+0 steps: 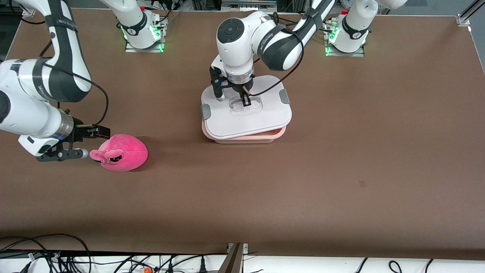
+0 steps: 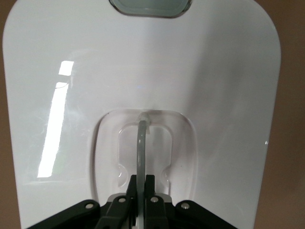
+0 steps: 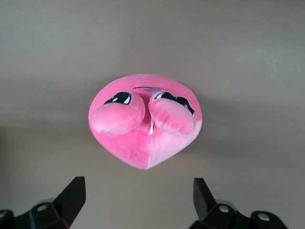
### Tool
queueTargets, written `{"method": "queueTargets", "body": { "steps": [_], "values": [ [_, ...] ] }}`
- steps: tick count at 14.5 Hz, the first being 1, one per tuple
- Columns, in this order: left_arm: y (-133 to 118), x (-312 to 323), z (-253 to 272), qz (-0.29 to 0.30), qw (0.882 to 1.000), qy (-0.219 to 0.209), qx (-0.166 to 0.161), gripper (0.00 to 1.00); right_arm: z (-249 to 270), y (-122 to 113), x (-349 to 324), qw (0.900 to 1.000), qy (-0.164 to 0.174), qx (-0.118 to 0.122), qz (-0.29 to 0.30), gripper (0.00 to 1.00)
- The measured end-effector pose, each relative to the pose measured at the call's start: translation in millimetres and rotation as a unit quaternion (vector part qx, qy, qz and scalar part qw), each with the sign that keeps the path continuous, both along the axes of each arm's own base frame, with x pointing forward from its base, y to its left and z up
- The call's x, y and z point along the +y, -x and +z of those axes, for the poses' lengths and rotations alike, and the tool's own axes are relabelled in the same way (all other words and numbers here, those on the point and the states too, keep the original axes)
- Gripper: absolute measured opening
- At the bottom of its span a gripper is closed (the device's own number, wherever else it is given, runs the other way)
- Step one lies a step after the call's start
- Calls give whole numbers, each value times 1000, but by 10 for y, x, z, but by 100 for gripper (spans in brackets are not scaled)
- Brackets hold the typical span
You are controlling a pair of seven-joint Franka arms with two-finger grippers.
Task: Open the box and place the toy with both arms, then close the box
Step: 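Lift the lid with the left gripper while the right gripper grasps the toy, then lift the pink plush toy with the right gripper toward the open box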
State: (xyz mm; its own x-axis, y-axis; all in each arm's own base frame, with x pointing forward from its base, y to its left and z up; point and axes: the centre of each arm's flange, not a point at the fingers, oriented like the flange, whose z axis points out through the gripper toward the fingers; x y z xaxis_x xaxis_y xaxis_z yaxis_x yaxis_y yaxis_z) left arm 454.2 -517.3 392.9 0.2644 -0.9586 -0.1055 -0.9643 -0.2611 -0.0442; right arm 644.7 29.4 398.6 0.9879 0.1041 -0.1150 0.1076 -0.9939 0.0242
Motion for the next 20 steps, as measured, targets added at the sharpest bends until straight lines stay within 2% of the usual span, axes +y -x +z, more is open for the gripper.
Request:
{"method": "queueTargets", "body": {
  "steps": [2, 5, 9, 12, 16, 20],
  "values": [
    [-103, 159, 222, 14, 1000, -18, 13, 7, -133, 5, -6, 1000, 0, -2, 0, 100],
    [-498, 762, 654, 44, 998, -34, 35, 7, -372, 41, -11, 1000, -7, -7, -6, 100],
    [-1113, 1955, 1084, 51, 997, -31, 58, 7, -720, 109, -35, 1000, -9, -22, -9, 100],
    [-1548, 3038, 1292, 37, 996, -21, 79, 7, -912, 94, -40, 999, -11, -27, -12, 96],
    [-1849, 4290, 1310, 29, 995, -2, 95, 7, -993, 75, -39, 999, -11, -30, -4, 52],
    [-1905, 5202, 1312, 18, 994, 13, 105, 7, -940, 50, -31, 999, -14, -34, 27, 16]
  ]
}}
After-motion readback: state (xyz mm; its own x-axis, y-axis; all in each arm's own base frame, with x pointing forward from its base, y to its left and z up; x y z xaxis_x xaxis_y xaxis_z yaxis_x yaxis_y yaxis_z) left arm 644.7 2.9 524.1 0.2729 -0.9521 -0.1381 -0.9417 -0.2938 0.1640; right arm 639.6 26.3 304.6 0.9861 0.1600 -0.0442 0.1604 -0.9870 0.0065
